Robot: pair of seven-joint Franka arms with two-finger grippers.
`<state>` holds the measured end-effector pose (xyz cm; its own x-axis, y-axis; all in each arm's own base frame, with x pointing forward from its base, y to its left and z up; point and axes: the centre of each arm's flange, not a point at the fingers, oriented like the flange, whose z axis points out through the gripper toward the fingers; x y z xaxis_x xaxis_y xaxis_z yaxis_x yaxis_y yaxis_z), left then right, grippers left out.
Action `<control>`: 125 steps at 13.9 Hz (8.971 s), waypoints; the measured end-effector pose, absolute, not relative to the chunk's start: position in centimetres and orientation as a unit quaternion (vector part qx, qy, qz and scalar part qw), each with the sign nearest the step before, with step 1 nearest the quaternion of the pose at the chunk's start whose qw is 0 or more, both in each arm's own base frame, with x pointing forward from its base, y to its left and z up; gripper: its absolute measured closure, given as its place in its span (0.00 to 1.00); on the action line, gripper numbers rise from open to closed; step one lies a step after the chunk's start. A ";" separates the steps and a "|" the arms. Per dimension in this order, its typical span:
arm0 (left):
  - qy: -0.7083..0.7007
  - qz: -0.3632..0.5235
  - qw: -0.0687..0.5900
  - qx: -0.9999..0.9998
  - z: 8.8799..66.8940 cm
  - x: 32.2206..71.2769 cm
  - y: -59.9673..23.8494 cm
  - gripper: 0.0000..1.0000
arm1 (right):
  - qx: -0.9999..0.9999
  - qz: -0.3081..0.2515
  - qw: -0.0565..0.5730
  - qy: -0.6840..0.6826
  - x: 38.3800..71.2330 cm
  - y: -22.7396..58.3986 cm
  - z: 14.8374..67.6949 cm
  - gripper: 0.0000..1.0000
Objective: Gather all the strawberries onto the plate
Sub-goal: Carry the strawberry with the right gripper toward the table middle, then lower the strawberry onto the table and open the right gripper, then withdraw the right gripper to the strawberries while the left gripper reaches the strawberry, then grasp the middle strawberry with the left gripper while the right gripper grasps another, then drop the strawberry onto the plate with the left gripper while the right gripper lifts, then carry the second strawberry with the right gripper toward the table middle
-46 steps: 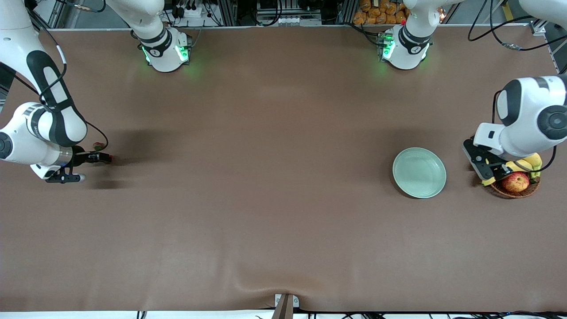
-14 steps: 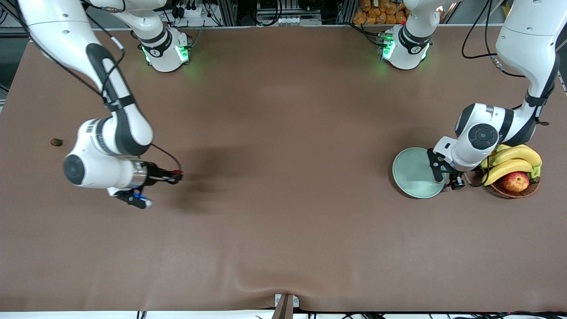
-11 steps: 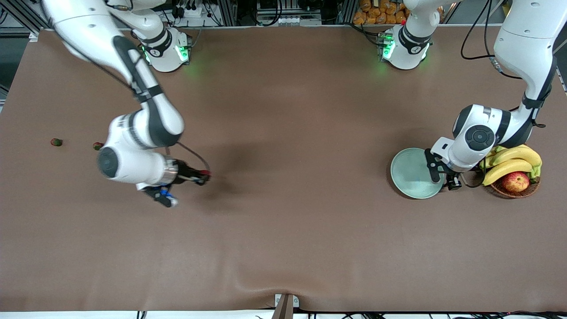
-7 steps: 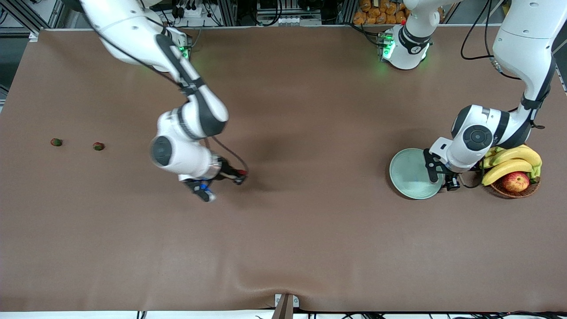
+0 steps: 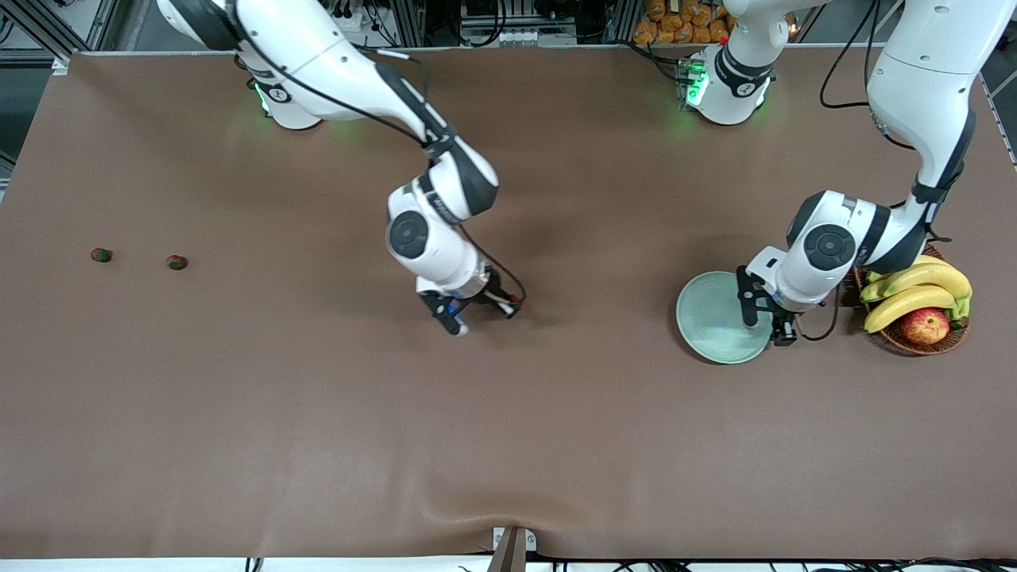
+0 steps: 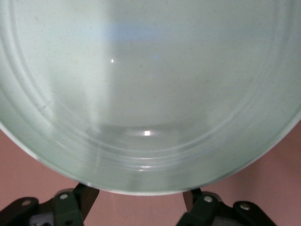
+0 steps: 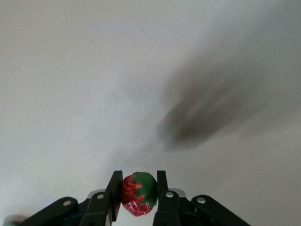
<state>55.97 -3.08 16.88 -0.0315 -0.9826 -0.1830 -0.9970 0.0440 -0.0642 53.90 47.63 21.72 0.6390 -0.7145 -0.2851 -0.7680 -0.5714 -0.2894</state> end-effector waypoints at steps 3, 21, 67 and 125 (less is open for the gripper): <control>0.731 0.036 0.090 -0.675 16.9 56.2 -5.5 0.21 | -0.877 0.066 0.206 0.428 52.0 50.7 21.0 0.66; 0.728 0.058 0.119 -0.673 24.6 61.2 -4.3 0.00 | -0.917 0.095 0.109 0.372 61.8 37.3 28.3 0.00; 0.748 0.041 0.034 -0.662 20.9 48.4 -43.7 0.29 | -0.991 0.127 0.040 -0.022 46.0 -24.7 18.2 0.43; 0.693 0.179 0.133 -0.685 21.0 62.6 -17.1 0.24 | -0.836 0.071 0.250 0.484 53.3 50.6 19.9 0.67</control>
